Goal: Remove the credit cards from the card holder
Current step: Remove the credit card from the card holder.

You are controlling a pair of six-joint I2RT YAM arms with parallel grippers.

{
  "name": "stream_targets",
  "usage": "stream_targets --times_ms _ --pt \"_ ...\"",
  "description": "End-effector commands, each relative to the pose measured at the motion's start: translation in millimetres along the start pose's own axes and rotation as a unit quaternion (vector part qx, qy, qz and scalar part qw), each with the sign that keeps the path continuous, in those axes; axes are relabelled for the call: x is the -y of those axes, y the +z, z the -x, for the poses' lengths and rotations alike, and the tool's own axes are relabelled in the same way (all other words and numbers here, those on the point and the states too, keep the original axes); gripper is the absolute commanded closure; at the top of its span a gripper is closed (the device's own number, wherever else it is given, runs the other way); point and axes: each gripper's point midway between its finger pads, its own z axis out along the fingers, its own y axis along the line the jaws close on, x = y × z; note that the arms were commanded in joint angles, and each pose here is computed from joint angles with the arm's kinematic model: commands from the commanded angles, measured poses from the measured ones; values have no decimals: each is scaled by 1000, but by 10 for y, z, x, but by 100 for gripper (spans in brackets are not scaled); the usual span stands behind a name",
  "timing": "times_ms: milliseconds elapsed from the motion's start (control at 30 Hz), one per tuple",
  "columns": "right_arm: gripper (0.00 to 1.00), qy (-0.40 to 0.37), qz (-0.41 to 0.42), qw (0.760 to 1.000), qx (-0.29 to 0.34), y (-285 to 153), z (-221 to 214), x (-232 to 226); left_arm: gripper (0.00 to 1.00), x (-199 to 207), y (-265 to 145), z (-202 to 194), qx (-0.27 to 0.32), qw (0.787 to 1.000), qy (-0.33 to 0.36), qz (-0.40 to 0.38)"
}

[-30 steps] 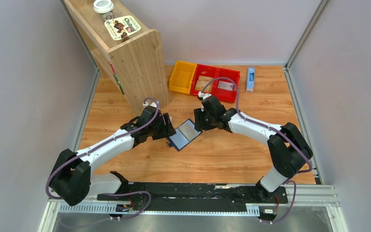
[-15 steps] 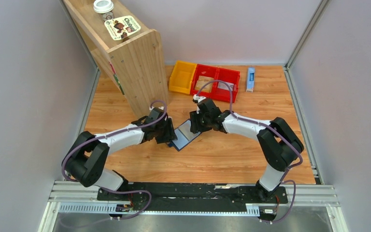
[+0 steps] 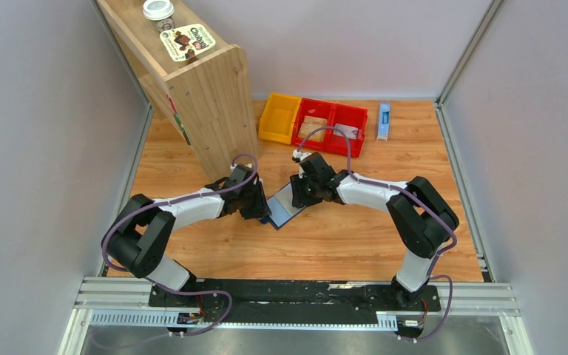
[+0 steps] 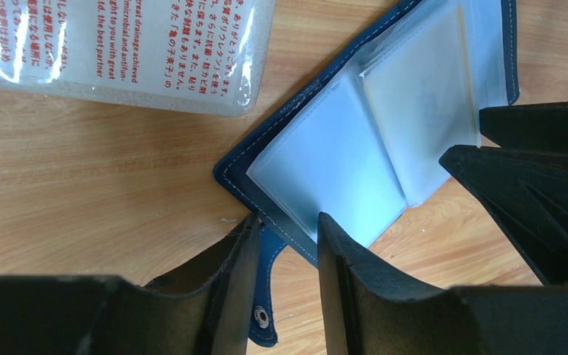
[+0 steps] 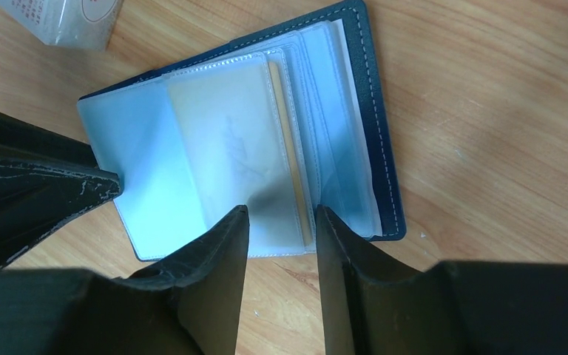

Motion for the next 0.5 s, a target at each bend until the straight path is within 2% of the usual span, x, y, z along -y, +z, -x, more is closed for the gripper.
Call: stream_targets --times_ms 0,200,467 --pt "61 -9 51 999 14 -121 139 -276 57 -175 79 -171 -29 999 2 34" --pt "62 -13 62 997 32 -285 254 -364 58 -191 72 -169 -28 999 2 36" --pt "52 -20 85 995 38 -430 287 -494 59 -189 65 -175 -28 999 2 36"
